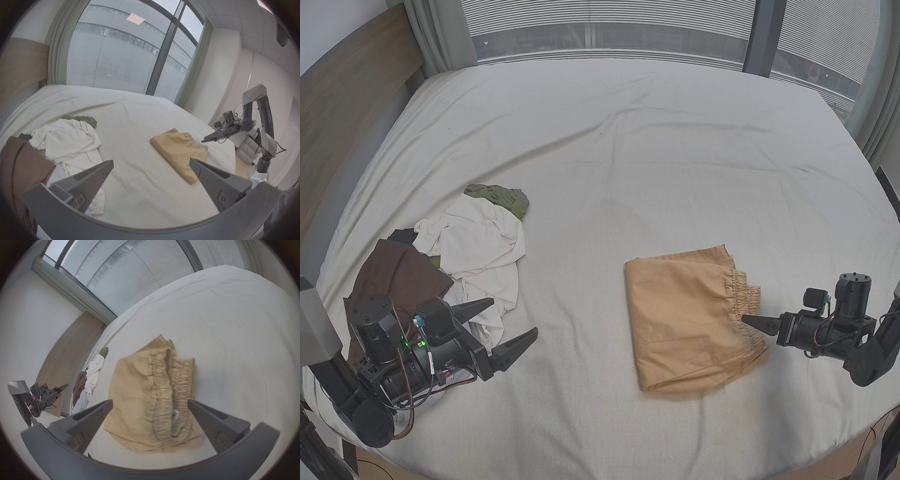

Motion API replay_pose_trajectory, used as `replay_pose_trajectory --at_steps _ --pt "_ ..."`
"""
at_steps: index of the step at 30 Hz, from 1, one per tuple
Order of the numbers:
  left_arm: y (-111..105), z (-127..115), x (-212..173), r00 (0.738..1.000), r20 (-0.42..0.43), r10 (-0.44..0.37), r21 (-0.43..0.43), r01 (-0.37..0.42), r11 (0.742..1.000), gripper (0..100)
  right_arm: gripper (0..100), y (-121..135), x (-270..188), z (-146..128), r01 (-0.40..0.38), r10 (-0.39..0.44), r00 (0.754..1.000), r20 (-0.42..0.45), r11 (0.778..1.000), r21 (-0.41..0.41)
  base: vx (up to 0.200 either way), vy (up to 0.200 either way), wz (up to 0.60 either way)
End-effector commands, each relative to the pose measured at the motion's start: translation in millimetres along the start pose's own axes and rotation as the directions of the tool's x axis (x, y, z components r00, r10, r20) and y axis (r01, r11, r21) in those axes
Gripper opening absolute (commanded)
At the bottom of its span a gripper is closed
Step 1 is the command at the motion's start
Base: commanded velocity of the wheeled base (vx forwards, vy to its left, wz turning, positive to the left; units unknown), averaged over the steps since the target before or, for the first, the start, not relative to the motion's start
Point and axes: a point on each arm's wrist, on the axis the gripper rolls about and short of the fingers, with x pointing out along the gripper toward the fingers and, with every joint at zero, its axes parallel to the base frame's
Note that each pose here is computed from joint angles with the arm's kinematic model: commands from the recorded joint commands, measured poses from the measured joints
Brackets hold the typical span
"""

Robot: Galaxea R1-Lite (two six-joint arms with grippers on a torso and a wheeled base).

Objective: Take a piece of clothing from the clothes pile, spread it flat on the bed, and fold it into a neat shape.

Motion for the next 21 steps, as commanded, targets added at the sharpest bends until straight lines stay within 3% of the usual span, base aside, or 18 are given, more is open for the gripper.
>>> replay_pose_trajectory --at_steps 1,21 --pt "-1 -10 3 0.999 -0.042 -0.013 -0.019 0.013 1.000 100 100 -15 7 -10 0.038 -0.036 0.998 -0.046 0.998 0.041 0.000 0.000 0.00" --pt "-10 -10 6 0.998 -0.046 -0.049 -0.046 0.047 0.998 100 100 -16 19 -33 0.034 -0.023 0.989 -0.147 0.997 0.071 0.000 0.000 0.00"
